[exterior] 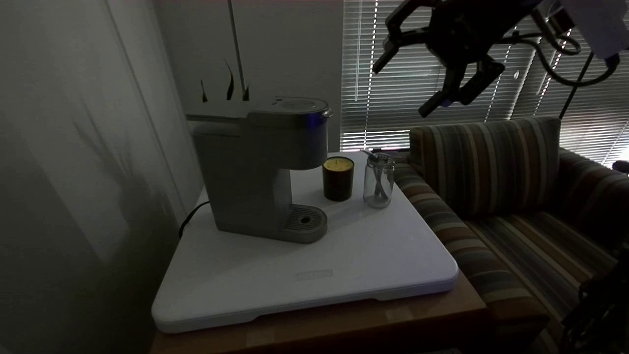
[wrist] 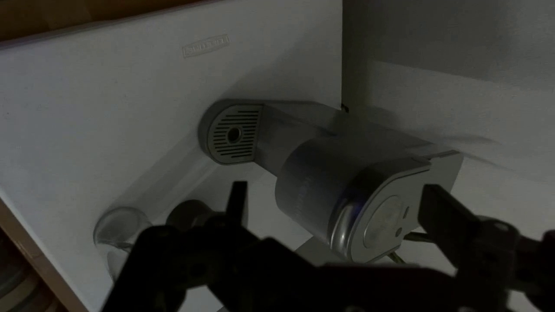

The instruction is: Open the lid of the coffee maker

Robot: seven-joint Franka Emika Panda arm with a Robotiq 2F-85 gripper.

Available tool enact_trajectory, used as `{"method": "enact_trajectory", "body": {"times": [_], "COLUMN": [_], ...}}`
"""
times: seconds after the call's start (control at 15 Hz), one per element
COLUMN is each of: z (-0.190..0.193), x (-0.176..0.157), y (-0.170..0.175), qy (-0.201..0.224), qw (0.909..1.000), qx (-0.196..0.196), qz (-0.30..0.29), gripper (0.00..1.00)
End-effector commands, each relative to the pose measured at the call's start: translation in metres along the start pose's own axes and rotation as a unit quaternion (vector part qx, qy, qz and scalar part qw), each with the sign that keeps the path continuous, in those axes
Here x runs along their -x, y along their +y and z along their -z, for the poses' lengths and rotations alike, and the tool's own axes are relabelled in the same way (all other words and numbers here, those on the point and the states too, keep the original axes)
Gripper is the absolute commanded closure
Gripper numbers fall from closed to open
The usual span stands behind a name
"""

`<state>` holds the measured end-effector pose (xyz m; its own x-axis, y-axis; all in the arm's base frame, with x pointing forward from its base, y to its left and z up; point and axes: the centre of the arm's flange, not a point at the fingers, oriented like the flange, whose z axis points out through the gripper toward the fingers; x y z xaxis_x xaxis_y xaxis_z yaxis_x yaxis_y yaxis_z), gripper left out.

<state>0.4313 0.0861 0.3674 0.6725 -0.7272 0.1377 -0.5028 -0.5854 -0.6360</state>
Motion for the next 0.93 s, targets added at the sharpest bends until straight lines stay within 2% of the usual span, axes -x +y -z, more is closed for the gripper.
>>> {"method": "enact_trajectory", "body": {"times": [0.0, 0.13, 0.2, 0.27, 0.47, 0.87], "z": [-0.012, -0.021, -0.024, -0.026, -0.032, -0.049], "x": [-0.007, -0.019, -0.026, -0.033, -0.048, -0.058], "y": [0.012, 0.03, 0.038, 0.043, 0.049, 0.024], "qy": [0.019, 0.025, 0.028, 0.034, 0.039, 0.034], "qw": [0.9997, 0.999, 0.9985, 0.9978, 0.997, 0.998], "qx": [0.012, 0.031, 0.038, 0.046, 0.051, 0.035], "qz": [-0.006, -0.019, -0.028, -0.033, -0.044, -0.04], "gripper": [0.0, 0.0, 0.25, 0.27, 0.48, 0.92]}}
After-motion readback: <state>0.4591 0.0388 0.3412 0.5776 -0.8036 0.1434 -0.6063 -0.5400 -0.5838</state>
